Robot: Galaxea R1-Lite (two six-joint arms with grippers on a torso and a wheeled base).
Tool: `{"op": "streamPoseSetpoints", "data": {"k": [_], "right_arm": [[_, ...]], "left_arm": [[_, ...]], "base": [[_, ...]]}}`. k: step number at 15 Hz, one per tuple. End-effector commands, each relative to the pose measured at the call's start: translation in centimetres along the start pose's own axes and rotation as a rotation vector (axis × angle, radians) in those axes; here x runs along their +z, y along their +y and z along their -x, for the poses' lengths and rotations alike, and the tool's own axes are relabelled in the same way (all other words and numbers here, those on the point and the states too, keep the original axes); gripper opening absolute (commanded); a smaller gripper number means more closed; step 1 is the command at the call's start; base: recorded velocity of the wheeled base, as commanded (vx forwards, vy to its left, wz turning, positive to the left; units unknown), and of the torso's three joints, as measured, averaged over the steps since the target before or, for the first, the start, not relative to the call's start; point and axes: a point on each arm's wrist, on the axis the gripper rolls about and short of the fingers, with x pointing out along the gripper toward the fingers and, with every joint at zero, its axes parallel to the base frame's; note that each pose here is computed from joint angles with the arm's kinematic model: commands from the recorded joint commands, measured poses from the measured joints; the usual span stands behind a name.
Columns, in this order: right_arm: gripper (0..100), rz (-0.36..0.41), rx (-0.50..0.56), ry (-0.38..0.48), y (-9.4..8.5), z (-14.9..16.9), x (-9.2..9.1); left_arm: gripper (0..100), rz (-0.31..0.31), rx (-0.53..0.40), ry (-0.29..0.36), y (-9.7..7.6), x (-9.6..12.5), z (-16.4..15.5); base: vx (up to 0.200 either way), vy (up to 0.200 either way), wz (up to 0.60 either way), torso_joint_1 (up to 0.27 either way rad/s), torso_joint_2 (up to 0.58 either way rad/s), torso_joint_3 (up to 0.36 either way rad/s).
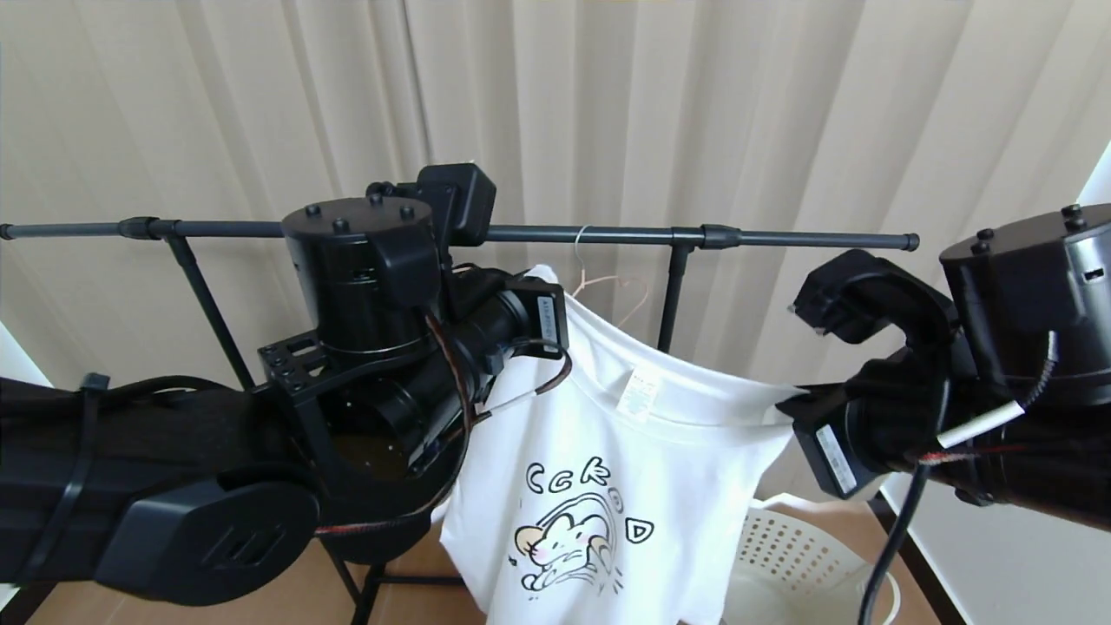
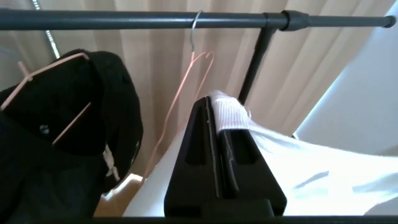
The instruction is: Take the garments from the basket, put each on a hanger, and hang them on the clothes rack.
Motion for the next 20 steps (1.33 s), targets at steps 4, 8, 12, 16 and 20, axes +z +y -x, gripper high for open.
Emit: {"op": "streamPoseSetpoints", "data": {"k": [4, 8, 12, 16, 20], "right_arm": [[0, 0.062, 0.294, 0.022, 5.5, 2.1, -0.5], [0, -0.107, 0.419, 0.081, 9.1, 0.7, 0.9], [0, -0.216, 0.427, 0.059, 9.2, 0.9, 2.4], [0, -0.224, 0.409, 0.051, 8.2, 1.4, 2.4], [0, -0.139, 0.232, 0.109, 3.3, 0.5, 1.3]], "left_arm": [[0, -0.009, -0.083, 0.001, -1.6, 0.1, -3.0], [0, -0.007, -0.194, 0.004, -1.7, 0.2, -3.1], [0, -0.001, -0.265, 0.000, -1.6, 0.4, -3.1], [0, 0.002, -0.261, -0.006, -1.3, 0.7, -3.3], [0, -0.023, -0.071, 0.062, 0.4, 0.7, -2.8]], "base": [[0.000, 0.000, 0.00, 0.000, 0.00, 0.000], [0.000, 0.000, 0.00, 0.000, 0.00, 0.000], [0.000, 0.000, 0.00, 0.000, 0.00, 0.000], [0.000, 0.000, 0.00, 0.000, 0.00, 0.000], [0.000, 0.000, 0.00, 0.000, 0.00, 0.000]]}}
